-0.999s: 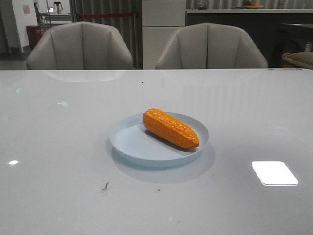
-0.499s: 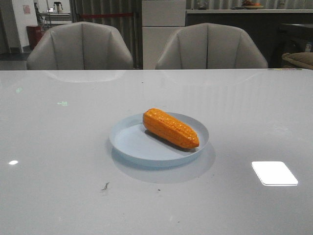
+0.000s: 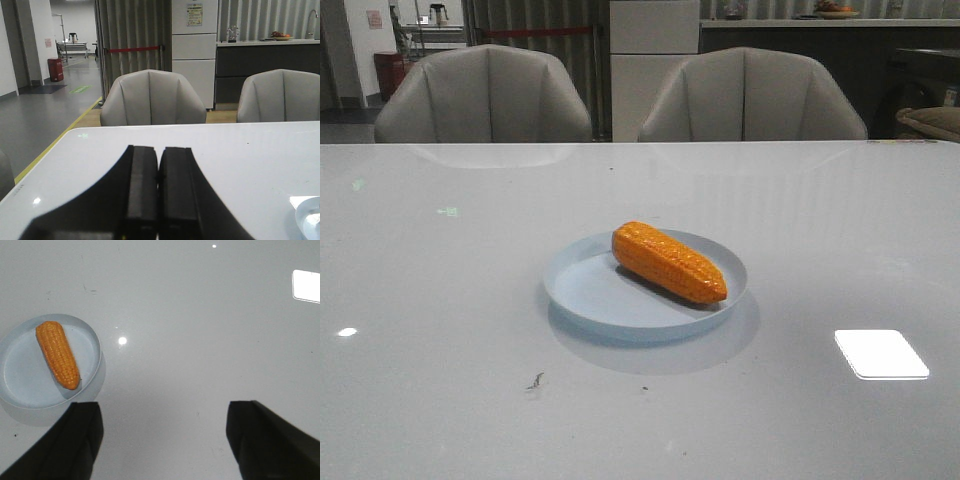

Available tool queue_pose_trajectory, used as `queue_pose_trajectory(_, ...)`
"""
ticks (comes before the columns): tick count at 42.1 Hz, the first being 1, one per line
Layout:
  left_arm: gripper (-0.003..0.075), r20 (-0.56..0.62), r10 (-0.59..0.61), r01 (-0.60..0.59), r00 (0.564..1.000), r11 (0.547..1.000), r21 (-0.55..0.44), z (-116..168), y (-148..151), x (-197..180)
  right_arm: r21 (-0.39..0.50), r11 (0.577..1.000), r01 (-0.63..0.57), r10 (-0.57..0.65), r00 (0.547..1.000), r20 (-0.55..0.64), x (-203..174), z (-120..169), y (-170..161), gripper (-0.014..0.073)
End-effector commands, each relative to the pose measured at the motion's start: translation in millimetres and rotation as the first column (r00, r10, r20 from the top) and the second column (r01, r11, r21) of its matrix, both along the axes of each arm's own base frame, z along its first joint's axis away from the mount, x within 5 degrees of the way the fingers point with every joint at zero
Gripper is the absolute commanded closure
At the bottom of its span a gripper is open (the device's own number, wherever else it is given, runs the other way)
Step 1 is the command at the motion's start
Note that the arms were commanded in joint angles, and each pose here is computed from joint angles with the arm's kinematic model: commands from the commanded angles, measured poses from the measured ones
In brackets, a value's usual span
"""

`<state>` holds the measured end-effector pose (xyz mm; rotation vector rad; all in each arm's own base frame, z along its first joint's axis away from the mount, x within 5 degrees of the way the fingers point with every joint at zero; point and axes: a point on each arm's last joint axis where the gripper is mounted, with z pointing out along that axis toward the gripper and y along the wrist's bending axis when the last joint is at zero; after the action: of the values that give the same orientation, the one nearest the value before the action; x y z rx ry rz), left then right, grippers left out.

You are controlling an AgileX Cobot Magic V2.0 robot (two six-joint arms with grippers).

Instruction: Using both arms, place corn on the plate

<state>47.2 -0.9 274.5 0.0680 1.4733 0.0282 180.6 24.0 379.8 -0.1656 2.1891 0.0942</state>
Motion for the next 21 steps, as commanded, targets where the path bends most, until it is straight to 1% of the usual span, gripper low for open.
queue_pose_trajectory(1,0.0625,0.090,-0.008,0.009,0.996,1.000,-0.014,1,-1,-3,0.009,1.000,0.009,-0.010,0.994,0.106,2,15,-1,-0.0020)
queue_pose_trajectory(7,0.0625,0.066,-0.008,0.010,0.998,1.000,-0.016,-25,-1,-3,0.009,1.000,0.009,-0.010,0.994,0.106,2,15,-1,-0.0020)
queue_pose_trajectory(17,0.0625,0.011,-0.013,0.013,1.000,1.000,-0.014,-54,-1,5,0.009,1.000,0.009,-0.010,0.995,0.101,2,15,-1,-0.0020)
queue_pose_trajectory(21,0.0626,-0.028,-0.014,0.013,1.000,1.000,-0.013,-71,-1,8,0.009,1.000,0.009,-0.010,0.995,0.101,2,15,-1,-0.0020)
